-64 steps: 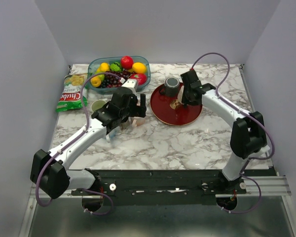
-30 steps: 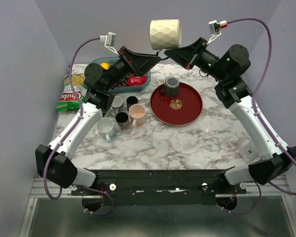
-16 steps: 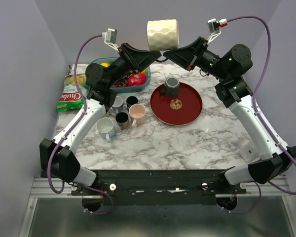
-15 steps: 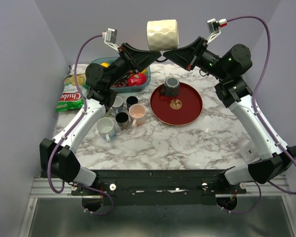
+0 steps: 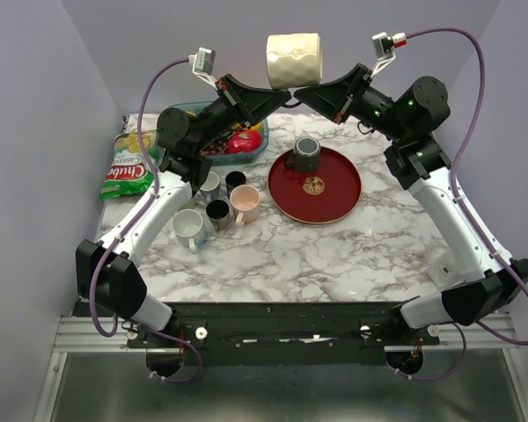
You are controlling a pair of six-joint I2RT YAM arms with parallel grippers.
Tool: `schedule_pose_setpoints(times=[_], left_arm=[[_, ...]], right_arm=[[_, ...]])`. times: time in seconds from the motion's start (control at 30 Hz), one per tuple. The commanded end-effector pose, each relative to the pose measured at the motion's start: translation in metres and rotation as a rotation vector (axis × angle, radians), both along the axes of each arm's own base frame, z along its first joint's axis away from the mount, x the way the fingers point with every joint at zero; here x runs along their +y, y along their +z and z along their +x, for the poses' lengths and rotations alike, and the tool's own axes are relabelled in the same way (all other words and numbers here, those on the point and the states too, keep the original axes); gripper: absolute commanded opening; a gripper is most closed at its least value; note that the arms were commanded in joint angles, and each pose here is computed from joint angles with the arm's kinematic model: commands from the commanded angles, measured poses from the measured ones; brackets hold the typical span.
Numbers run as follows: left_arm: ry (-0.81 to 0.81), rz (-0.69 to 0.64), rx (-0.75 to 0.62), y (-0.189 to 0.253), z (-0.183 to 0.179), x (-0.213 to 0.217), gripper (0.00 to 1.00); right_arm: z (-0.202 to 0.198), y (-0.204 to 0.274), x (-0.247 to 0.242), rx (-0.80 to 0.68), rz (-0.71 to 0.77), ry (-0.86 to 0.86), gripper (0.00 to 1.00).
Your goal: Turn the mug right side up
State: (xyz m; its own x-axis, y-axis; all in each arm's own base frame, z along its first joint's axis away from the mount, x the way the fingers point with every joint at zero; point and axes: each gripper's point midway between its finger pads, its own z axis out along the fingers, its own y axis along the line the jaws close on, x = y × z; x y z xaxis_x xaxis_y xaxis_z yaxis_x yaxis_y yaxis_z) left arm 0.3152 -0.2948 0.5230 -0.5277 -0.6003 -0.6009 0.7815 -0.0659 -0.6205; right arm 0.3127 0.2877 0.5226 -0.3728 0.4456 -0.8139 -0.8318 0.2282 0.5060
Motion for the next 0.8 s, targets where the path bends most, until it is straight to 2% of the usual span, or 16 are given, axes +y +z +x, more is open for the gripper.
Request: schedule_pose_setpoints(times=[0.0, 0.03, 0.07, 0.1, 0.13, 0.17, 0.2, 0.23, 0.27, 0.3, 0.33, 0.5, 0.67, 0.77], left_arm=[[0.007, 0.076, -0.097, 0.007, -0.014, -0.007, 0.00], [0.034, 0.109, -0.049, -0.003, -0.006, -0.007, 0.00], [0.057, 0.129, -0.038, -0.006, -0.003, -0.007, 0.00], [0.097, 0.159, -0.072, -0.006, -0.002, -0.004, 0.00], [0.137, 0.208, -0.013, -0.020, 0.008, -0.003, 0.00], [0.171, 0.243, -0.004, -0.025, 0.012, -0.001, 0.00], [0.204, 0.268, -0.011, -0.022, 0.011, 0.004, 0.00], [0.247, 0.357, 0.016, -0.042, 0.017, 0.007, 0.00], [0.303, 0.391, 0.035, -0.049, 0.025, 0.013, 0.00], [0.337, 0.422, 0.038, -0.050, 0.025, 0.019, 0.00], [0.362, 0.516, 0.068, -0.073, 0.028, 0.024, 0.00], [0.489, 0.749, 0.146, -0.130, 0.029, 0.056, 0.00], [0.493, 0.954, 0.213, -0.188, 0.007, 0.078, 0.00], [0.460, 1.065, 0.239, -0.224, -0.009, 0.083, 0.00]], right_arm=[[0.006, -0.008, 0.002, 0.012, -0.040, -0.032, 0.10], [0.009, -0.013, 0.001, 0.019, -0.051, -0.050, 0.17], [0.016, -0.020, -0.001, 0.045, -0.058, -0.085, 0.38], [0.021, -0.030, -0.002, 0.067, -0.071, -0.105, 0.50], [0.023, -0.035, -0.004, 0.071, -0.084, -0.125, 0.60], [0.032, -0.045, -0.008, 0.111, -0.101, -0.175, 0.75], [0.037, -0.058, -0.010, 0.146, -0.126, -0.204, 0.82], [0.040, -0.065, -0.014, 0.153, -0.153, -0.234, 0.86], [0.047, -0.081, -0.020, 0.203, -0.185, -0.288, 0.91], [0.050, -0.091, -0.023, 0.228, -0.208, -0.316, 0.92], [0.054, -0.104, -0.027, 0.249, -0.242, -0.346, 0.93], [0.069, -0.164, -0.064, 0.413, -0.372, -0.558, 0.95], [0.078, -0.193, -0.100, 0.492, -0.440, -0.722, 0.95], [0.084, -0.206, -0.111, 0.519, -0.481, -0.763, 0.96]])
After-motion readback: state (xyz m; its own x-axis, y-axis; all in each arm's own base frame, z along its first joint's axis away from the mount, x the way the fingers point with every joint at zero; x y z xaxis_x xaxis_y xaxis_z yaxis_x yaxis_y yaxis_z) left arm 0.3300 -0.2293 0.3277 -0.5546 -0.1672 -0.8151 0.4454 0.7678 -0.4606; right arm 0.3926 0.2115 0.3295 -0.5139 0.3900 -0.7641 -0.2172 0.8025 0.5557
